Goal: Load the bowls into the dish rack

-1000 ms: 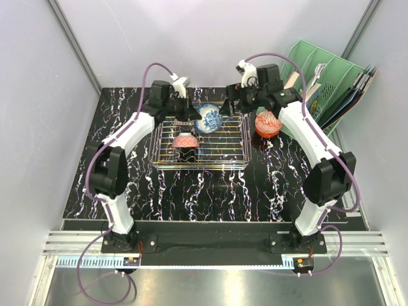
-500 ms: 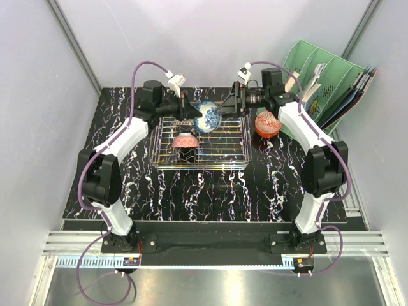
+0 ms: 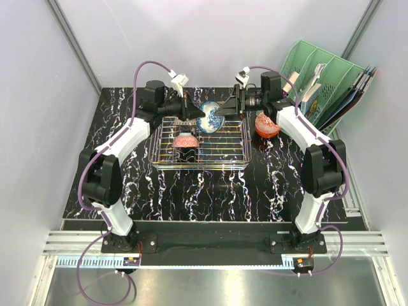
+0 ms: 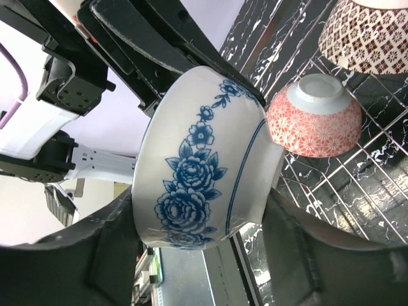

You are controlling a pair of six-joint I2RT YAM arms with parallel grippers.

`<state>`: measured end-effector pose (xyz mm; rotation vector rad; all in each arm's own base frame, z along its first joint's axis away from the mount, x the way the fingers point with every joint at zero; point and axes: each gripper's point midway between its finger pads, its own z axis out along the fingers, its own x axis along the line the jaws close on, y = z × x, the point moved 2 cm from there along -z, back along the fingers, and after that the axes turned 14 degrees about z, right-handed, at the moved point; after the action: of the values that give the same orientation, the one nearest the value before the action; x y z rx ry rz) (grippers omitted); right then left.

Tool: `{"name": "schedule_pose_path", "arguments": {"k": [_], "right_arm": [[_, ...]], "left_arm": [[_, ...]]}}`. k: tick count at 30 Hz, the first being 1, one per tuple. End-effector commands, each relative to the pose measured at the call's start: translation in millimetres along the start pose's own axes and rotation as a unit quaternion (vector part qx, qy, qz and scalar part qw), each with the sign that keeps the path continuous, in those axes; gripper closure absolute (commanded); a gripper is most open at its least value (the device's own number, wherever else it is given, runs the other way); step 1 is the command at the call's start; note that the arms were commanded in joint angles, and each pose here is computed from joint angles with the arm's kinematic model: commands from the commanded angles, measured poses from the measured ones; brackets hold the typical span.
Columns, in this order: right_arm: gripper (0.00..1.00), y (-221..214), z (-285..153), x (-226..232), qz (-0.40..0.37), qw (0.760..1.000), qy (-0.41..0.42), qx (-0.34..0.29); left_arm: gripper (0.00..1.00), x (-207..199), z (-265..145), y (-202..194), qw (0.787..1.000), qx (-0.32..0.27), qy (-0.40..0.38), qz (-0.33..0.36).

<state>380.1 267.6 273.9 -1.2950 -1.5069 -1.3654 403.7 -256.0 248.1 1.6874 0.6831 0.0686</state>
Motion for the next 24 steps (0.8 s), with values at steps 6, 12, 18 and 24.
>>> {"name": "schedule_pose_path", "arguments": {"k": [6,12,18,24], "right_arm": [[0.84,-6.7,-2.6,30.7,-0.023,0.998,0.060,0.024],[1.00,-7.6,-3.9,35.0,-0.027,0.997,0.066,0.021],[1.00,-2.3,-4.1,26.2,-0.041,0.999,0.024,-0.005],[1.00,22.0,-17.1,-4.3,-0.122,0.978,-0.150,-0.076]], "left_arm": [[1.00,-15.2,-9.2,44.7,0.996,-0.057,-0.008,0.064],[0.38,-5.0,-15.9,40.4,0.997,-0.045,0.016,0.058],[0.18,35.9,-54.0,50.1,0.996,-0.052,0.077,0.004],[0.16,75.9,-125.8,49.2,0.982,-0.062,0.181,-0.009]]}}
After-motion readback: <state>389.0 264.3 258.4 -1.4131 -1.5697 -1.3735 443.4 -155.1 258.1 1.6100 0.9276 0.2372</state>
